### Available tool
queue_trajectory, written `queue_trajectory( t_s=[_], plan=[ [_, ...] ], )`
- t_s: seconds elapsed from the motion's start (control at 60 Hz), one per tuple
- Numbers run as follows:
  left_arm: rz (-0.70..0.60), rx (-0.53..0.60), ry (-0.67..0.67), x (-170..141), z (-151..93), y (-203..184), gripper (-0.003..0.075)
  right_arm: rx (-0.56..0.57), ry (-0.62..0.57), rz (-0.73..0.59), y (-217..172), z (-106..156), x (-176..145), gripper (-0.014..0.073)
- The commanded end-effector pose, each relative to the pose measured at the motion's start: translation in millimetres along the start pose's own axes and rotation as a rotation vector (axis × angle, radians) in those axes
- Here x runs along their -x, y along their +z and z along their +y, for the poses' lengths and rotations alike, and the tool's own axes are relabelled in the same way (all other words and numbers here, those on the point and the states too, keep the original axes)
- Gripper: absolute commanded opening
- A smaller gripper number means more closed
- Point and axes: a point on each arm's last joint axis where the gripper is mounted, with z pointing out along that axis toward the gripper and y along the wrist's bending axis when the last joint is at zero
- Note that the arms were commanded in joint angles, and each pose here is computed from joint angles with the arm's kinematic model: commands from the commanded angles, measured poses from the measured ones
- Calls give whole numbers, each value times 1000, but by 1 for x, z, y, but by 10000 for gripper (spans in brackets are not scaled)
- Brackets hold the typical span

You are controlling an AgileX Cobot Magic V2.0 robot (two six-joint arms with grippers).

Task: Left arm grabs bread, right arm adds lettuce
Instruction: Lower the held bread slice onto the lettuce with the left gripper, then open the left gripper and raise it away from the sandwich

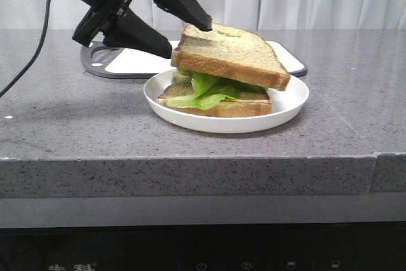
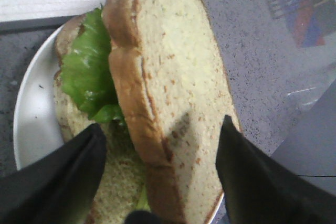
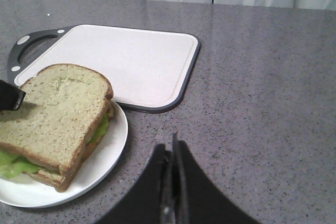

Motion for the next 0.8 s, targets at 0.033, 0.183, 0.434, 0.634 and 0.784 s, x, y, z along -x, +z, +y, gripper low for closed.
queue_trajectory(
  t_s=[0.033, 0.183, 0.434, 0.634, 0.784],
  plan=[
    [-77, -48, 15, 14, -18, -23, 487, -27, 0, -83, -4, -2, 14, -61],
    [-154, -23, 36, 22, -18, -52, 486, -27, 0, -83, -4, -2, 14, -61],
    [-238, 27, 125, 24, -29, -92, 250, -26, 0, -81, -4, -2, 13, -61],
    [-231, 41, 154, 22, -31, -96, -21, -24, 0, -77, -3, -1, 13, -61],
    [-234, 126, 257, 19, -33, -107, -21, -22, -7, -73, -3, -1, 13, -61]
  ],
)
